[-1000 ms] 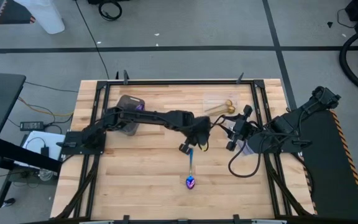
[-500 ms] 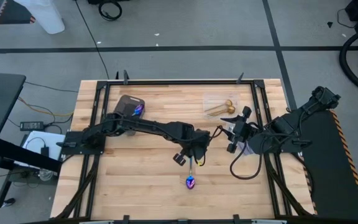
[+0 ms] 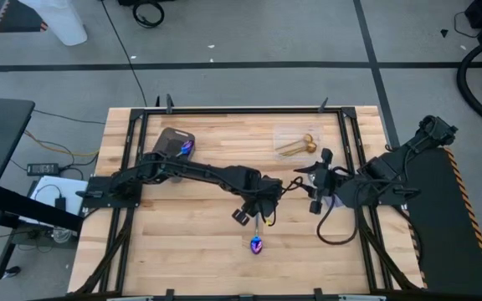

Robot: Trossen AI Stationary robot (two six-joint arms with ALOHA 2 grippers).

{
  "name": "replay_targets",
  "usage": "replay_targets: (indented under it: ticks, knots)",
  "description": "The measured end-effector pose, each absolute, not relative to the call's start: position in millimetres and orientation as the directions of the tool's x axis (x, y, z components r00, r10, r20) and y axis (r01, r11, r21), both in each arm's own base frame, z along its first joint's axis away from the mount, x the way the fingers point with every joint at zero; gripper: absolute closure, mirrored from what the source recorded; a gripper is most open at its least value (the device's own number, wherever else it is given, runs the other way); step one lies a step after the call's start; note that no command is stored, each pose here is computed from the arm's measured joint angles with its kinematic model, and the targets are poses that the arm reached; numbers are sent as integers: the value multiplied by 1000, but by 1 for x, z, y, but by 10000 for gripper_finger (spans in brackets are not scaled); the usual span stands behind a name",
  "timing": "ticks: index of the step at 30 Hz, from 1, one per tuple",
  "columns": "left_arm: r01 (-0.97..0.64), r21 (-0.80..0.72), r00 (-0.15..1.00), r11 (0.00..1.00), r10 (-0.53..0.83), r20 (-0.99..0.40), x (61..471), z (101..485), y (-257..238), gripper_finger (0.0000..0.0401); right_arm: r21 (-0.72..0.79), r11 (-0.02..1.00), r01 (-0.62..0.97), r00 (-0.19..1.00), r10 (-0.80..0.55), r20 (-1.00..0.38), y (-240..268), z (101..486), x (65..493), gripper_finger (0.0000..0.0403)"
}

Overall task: Sort silverware by color (type)
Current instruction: Put the blue spoon into the black bin

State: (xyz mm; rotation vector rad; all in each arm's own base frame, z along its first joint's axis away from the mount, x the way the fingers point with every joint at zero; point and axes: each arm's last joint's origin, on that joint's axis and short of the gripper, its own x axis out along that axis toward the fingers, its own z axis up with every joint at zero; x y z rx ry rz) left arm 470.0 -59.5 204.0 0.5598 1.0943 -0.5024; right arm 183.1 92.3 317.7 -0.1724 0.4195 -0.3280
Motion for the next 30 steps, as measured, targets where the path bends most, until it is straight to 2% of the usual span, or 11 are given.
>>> replay_targets:
  ticks: [8, 13, 21, 26, 30]
  knots:
    - [612, 206, 374, 763, -50, -926, 468, 207, -56, 245, -170, 963, 209, 873, -262, -412, 95, 316, 184, 241]
    - [604, 214, 384, 768, -45, -922, 464, 220, -54, 245, -177, 964, 198, 873, -255, -416, 96, 312, 184, 237]
    - [615, 189, 340, 765, -40, -940, 458, 220, -54, 245, -173, 968, 181, 876, -239, -420, 97, 306, 184, 178]
    - [625, 171, 308, 762, -40, -951, 455, 219, -56, 245, -82, 991, 102, 885, -128, -447, 99, 309, 182, 144]
    - [636, 161, 293, 755, -42, -955, 453, 218, -60, 245, -25, 996, 90, 882, -91, -463, 99, 311, 175, 134]
